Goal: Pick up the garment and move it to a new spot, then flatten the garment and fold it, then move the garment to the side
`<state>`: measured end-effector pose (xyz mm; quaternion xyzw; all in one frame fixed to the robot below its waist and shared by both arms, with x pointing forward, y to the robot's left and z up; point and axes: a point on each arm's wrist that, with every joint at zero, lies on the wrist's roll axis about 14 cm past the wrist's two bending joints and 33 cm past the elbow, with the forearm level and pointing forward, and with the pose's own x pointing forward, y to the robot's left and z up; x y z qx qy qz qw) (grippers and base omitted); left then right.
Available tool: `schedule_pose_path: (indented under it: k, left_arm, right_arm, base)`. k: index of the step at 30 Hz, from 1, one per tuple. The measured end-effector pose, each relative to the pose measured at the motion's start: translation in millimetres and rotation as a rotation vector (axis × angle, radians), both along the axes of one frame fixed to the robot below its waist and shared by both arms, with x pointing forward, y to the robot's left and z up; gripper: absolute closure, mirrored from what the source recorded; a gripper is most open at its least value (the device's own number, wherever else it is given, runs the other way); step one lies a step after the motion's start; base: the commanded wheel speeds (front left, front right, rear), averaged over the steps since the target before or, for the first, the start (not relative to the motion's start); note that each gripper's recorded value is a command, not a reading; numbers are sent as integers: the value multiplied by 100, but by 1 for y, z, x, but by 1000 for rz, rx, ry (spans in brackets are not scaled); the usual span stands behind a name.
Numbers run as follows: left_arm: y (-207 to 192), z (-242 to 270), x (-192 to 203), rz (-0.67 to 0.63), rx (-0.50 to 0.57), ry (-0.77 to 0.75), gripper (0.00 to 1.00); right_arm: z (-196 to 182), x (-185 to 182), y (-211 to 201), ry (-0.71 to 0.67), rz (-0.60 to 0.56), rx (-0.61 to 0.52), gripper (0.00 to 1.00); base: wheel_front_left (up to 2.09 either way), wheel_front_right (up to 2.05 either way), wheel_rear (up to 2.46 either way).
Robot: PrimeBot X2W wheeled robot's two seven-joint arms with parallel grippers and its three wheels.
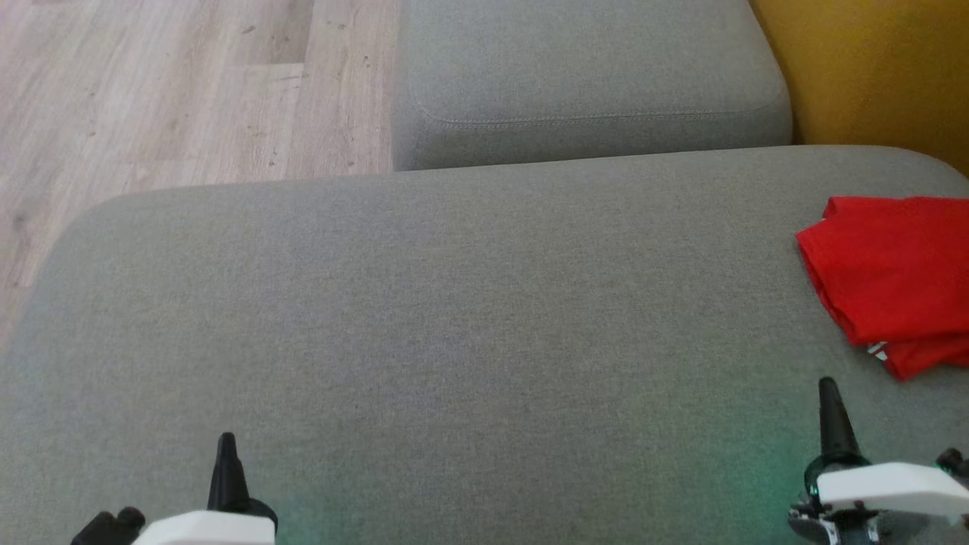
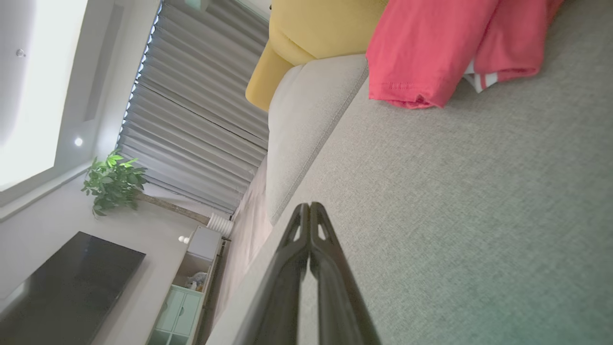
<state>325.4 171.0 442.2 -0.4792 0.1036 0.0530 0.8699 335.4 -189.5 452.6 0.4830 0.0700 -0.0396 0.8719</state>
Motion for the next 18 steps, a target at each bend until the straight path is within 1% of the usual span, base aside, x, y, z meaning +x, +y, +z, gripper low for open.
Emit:
schedule_pose_path:
  k: [18]
  left_arm:
    - [7, 11, 19, 36, -227, -31, 100]
  right_arm:
    - [10, 16, -8, -24, -48, 220, 100]
  base:
    - [0, 0, 0]
